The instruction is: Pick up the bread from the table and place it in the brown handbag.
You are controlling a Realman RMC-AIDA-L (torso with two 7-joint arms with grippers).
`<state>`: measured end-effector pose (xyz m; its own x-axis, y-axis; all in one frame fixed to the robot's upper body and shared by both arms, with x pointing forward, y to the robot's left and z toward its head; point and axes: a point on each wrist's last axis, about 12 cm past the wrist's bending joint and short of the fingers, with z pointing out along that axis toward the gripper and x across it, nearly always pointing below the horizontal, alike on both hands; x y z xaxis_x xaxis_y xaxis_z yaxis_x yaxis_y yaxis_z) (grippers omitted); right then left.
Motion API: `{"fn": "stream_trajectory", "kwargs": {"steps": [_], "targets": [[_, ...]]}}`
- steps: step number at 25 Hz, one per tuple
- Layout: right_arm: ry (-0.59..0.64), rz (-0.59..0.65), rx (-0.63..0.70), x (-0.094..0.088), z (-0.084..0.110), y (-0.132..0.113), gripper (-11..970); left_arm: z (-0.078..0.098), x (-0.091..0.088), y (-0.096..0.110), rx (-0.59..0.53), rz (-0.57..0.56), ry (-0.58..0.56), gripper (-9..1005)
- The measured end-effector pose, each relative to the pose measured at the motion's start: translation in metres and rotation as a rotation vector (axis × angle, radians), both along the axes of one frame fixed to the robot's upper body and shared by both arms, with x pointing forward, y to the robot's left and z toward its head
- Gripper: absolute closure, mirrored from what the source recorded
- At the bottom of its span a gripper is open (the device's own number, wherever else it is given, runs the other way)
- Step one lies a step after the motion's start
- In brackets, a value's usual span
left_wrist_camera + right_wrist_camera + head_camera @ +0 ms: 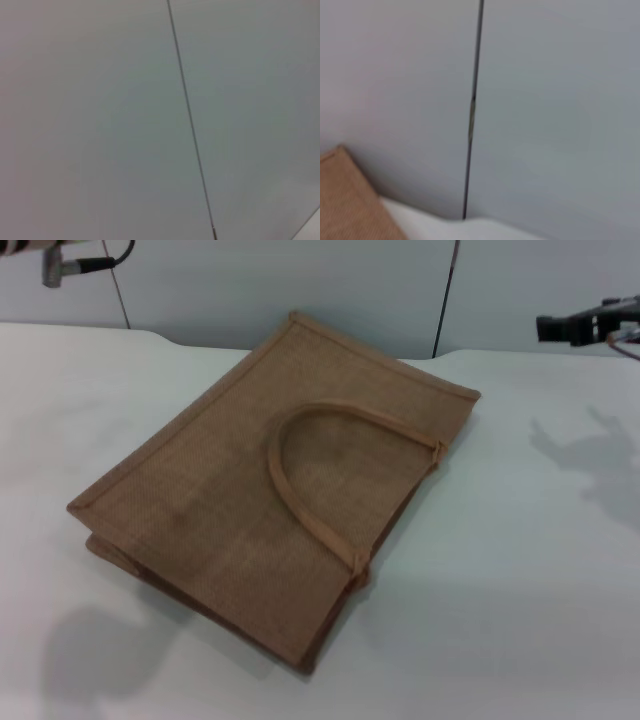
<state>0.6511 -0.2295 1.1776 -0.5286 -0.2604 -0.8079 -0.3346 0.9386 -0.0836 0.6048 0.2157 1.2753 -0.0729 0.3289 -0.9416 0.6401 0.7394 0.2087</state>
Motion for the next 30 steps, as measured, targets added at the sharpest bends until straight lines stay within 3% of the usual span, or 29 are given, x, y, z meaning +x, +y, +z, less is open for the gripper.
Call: {"fn": "stream_trajectory", "kwargs": {"steps": [7, 13, 20, 22, 25, 30], "targets": [[-0.140, -0.032, 0.058, -0.010, -0.002, -0.008, 66, -0.014, -0.001, 0.008, -0.084, -0.048, -0.022, 539], [-0.343, -0.024, 0.088, -0.031, -0.014, -0.003, 66, -0.051, 0.006, 0.035, -0.142, -0.005, -0.100, 239], [-0.479, -0.057, 0.088, -0.046, -0.048, -0.008, 66, -0.105, 0.001, 0.066, -0.181, 0.100, -0.203, 225], [-0.521, -0.084, 0.113, -0.051, -0.057, -0.012, 66, -0.111, 0.000, 0.069, -0.188, 0.116, -0.205, 226], [-0.549, -0.110, 0.145, -0.059, -0.073, -0.016, 66, -0.137, -0.009, 0.083, -0.243, 0.190, -0.188, 227], [-0.598, -0.148, 0.163, -0.074, -0.099, -0.031, 66, -0.160, -0.019, 0.088, -0.233, 0.212, -0.197, 228]]}}
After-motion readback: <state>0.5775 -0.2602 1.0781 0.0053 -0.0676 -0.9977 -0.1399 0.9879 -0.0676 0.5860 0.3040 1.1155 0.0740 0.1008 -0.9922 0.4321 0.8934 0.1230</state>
